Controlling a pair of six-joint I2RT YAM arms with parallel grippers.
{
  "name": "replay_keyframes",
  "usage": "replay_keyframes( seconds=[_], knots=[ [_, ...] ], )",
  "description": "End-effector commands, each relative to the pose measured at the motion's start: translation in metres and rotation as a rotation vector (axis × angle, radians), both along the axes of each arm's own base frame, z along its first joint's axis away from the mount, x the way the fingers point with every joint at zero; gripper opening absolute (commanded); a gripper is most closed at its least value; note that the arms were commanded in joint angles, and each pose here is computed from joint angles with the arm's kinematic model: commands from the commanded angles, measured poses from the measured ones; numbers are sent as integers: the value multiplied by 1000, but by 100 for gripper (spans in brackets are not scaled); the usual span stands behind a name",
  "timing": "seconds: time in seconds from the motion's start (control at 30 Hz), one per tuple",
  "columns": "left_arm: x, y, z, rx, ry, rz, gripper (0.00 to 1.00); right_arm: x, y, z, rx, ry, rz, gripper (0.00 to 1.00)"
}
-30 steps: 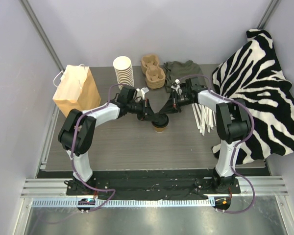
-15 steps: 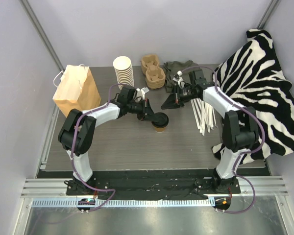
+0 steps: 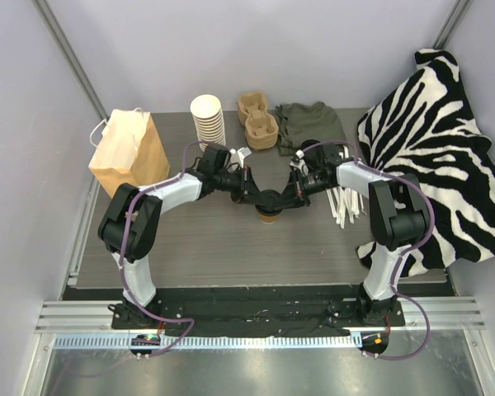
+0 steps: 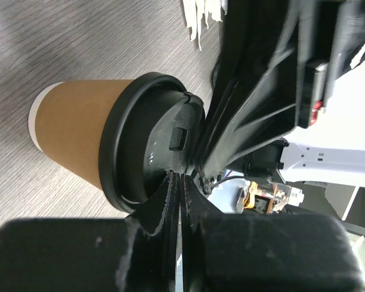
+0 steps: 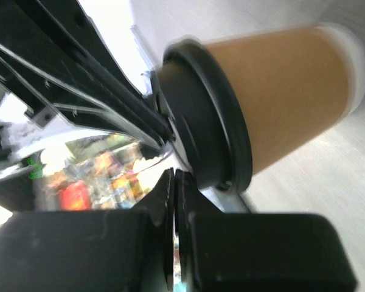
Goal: Pack the takeout coffee
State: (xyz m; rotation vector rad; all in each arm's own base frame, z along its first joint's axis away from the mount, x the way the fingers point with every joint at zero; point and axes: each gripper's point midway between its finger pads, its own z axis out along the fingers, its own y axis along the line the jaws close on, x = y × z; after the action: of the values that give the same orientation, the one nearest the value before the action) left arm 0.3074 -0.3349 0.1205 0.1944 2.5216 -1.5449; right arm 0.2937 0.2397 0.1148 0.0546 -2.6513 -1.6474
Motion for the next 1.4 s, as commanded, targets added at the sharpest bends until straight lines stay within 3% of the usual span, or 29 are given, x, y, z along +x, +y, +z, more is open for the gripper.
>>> replay_keyframes(
  seconds=[0.0, 0.2, 0.37, 0.47, 0.63, 1.0, 1.1, 1.37],
  knots=[
    [-2, 13, -43, 119, 64, 32, 5, 1, -12, -34, -87, 12, -16, 1],
    [-2, 13, -40, 115, 58, 31, 4, 13, -3, 25, -1, -80, 1, 1],
    [-1, 12, -38, 110, 53, 28, 4, 35, 5, 89, 47, -250, -18, 1],
    [-2, 12, -36, 108, 52, 26, 4, 46, 8, 99, 51, -273, -39, 1],
    [-1, 12, -35, 106, 49, 28, 4, 57, 17, 86, 70, -244, -60, 1],
    [-2, 12, -42, 112, 81, 33, 4, 55, 8, -33, -158, -76, -104, 1],
    [-3, 13, -41, 113, 76, 34, 4, 52, 7, -22, -170, -104, -100, 1],
    [1, 9, -22, 77, 30, 24, 4, 50, 20, 73, -13, -239, -60, 1]
  ],
)
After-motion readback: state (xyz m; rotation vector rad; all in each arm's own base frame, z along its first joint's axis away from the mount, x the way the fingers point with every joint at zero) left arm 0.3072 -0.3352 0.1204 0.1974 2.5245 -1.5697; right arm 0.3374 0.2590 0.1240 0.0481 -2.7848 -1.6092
